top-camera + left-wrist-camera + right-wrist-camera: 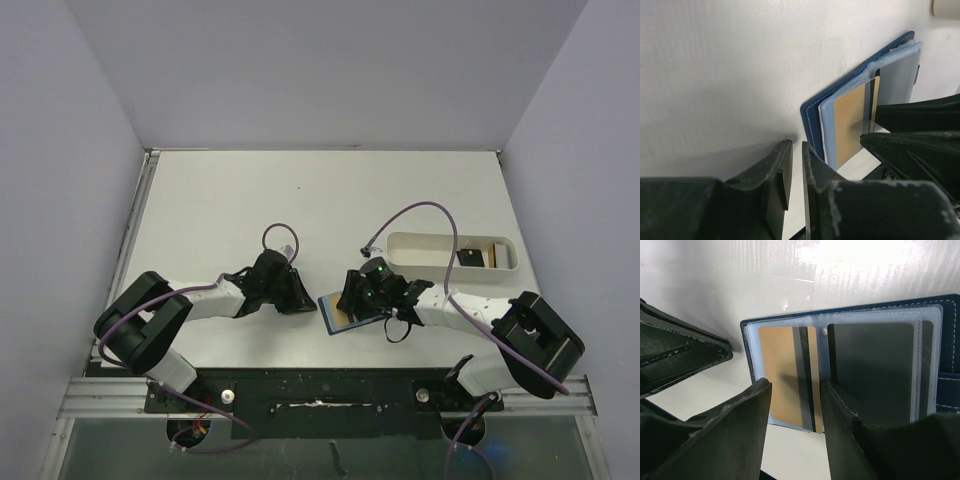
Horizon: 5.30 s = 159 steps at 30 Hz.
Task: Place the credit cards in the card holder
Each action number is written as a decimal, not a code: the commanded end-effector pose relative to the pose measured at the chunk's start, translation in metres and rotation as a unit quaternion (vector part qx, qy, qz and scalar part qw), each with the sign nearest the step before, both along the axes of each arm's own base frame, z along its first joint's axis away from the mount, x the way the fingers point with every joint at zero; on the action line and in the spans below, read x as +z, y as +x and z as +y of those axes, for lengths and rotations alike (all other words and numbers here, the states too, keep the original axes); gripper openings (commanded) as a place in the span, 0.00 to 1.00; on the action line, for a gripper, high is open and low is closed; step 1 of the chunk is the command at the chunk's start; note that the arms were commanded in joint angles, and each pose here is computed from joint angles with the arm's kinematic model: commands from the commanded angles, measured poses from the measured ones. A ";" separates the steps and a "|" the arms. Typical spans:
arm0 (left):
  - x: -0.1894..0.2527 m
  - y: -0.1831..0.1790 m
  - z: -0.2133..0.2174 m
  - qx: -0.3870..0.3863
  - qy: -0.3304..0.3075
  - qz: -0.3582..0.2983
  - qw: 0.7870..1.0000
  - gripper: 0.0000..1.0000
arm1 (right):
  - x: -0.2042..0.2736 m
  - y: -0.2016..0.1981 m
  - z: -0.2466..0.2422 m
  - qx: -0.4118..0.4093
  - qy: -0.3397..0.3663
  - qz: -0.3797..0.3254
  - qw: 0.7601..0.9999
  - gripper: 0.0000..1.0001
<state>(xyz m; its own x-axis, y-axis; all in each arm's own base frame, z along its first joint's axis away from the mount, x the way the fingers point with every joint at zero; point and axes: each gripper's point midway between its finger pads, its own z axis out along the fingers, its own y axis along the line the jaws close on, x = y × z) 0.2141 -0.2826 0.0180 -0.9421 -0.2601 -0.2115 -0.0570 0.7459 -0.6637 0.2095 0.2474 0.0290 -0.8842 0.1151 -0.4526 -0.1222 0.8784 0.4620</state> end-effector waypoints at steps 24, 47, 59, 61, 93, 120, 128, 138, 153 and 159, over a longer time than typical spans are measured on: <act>0.039 0.031 0.055 0.069 -0.033 -0.049 0.996 0.28 | 0.043 0.018 0.068 0.100 0.076 -0.042 0.991 0.51; 0.028 0.022 0.039 0.041 -0.083 -0.014 0.996 0.46 | 0.020 0.023 -0.019 0.315 -0.158 -0.101 0.930 0.46; 0.028 0.023 0.047 0.048 -0.083 -0.010 0.995 0.46 | 0.016 0.011 -0.010 0.396 -0.165 -0.114 0.896 0.47; 0.027 0.023 0.050 0.050 -0.083 -0.009 0.995 0.46 | 0.015 0.009 -0.009 0.411 -0.167 -0.109 0.889 0.47; 0.026 0.024 0.057 0.054 -0.092 -0.011 0.994 0.46 | 0.013 0.001 -0.045 0.462 -0.247 -0.088 0.847 0.49; 0.017 0.027 0.093 0.091 -0.066 0.002 0.994 0.51 | 0.014 0.035 0.025 0.476 -0.205 -0.195 0.833 0.21; 0.007 0.027 0.095 0.091 -0.059 0.016 0.994 0.53 | 0.017 0.040 0.030 0.434 -0.181 -0.240 0.849 0.19; 0.001 0.024 0.097 0.098 -0.056 0.023 0.993 0.53 | 0.021 0.033 0.046 0.376 -0.097 -0.283 0.877 0.16; -0.003 0.025 0.111 0.115 -0.011 0.016 0.993 0.54 | 0.043 0.030 0.052 0.329 -0.026 -0.355 0.874 0.11; -0.008 0.024 0.111 0.115 -0.009 0.023 0.993 0.54 | 0.045 0.029 0.048 0.323 -0.020 -0.375 0.869 0.09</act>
<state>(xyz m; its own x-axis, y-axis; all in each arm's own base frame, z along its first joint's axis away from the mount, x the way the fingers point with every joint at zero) 0.2439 -0.1855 0.0299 -0.8674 -0.4734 -0.1532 -0.2169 0.6369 -0.7398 0.2275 0.2801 0.0371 -0.3135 -0.4426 -0.8401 -0.8421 0.5384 0.0307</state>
